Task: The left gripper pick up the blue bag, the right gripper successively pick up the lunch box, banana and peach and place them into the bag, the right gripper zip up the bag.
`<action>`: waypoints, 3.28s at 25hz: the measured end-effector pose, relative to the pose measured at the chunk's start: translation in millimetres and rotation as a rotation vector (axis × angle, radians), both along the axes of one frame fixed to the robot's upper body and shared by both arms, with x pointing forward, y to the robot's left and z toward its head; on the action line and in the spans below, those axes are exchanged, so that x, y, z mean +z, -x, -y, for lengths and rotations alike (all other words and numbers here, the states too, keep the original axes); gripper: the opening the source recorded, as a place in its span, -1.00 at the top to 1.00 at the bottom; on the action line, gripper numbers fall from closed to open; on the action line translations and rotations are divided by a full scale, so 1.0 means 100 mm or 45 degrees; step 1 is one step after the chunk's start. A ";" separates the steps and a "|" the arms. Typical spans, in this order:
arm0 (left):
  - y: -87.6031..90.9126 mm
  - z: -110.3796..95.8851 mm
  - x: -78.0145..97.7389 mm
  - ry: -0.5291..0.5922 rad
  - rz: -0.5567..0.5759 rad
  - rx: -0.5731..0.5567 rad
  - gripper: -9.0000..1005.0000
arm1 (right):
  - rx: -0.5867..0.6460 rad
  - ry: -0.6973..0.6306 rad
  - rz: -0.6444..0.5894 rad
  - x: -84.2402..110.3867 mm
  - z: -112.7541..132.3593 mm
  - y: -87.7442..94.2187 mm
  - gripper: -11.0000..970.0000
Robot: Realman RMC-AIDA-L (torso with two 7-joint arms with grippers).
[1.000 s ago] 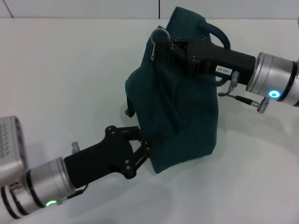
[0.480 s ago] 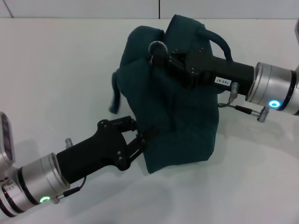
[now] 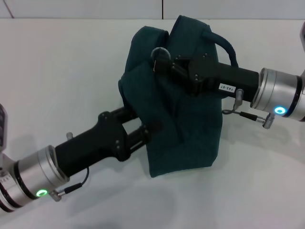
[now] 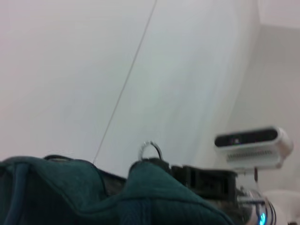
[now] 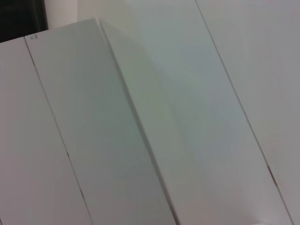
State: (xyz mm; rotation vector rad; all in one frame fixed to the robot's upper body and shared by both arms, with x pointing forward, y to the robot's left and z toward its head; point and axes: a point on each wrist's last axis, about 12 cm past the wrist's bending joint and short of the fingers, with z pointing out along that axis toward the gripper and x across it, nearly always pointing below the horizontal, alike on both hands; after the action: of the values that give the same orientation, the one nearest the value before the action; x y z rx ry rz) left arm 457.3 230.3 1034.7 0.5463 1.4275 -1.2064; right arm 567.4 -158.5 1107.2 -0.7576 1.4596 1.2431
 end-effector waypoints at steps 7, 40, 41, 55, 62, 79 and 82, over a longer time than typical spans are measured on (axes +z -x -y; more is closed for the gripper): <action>-0.11 -0.05 0.06 0.049 -0.051 0.036 0.10 | 0.014 0.001 0.011 0.00 -0.01 0.01 0.96; -0.14 -0.03 0.01 -0.182 0.140 -0.033 0.85 | -0.182 -0.064 -0.120 -0.01 0.28 -0.12 0.96; -0.13 -0.03 0.02 -0.182 0.144 -0.033 0.85 | -0.182 -0.064 -0.120 -0.01 0.28 -0.12 0.96; -0.10 -0.11 0.05 -0.158 0.169 -0.021 0.81 | -0.172 -0.099 -0.033 -0.02 0.39 0.00 0.96; -0.15 -0.15 0.09 -0.130 0.161 0.019 0.68 | -0.129 -0.134 0.014 -0.03 0.43 0.11 0.96; -0.33 -0.18 0.25 -0.065 0.099 0.003 0.20 | -0.062 -0.148 0.044 0.01 0.37 0.15 0.94; -0.34 -0.18 0.25 -0.067 0.109 0.004 0.15 | -0.075 -0.154 0.057 0.04 0.39 0.13 0.93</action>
State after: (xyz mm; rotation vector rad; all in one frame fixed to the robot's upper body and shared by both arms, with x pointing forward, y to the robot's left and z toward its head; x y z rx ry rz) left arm 490.9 247.8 1060.0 0.6251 1.3900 -1.1322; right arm 554.5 -197.8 1110.7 -0.6526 1.3487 1.2494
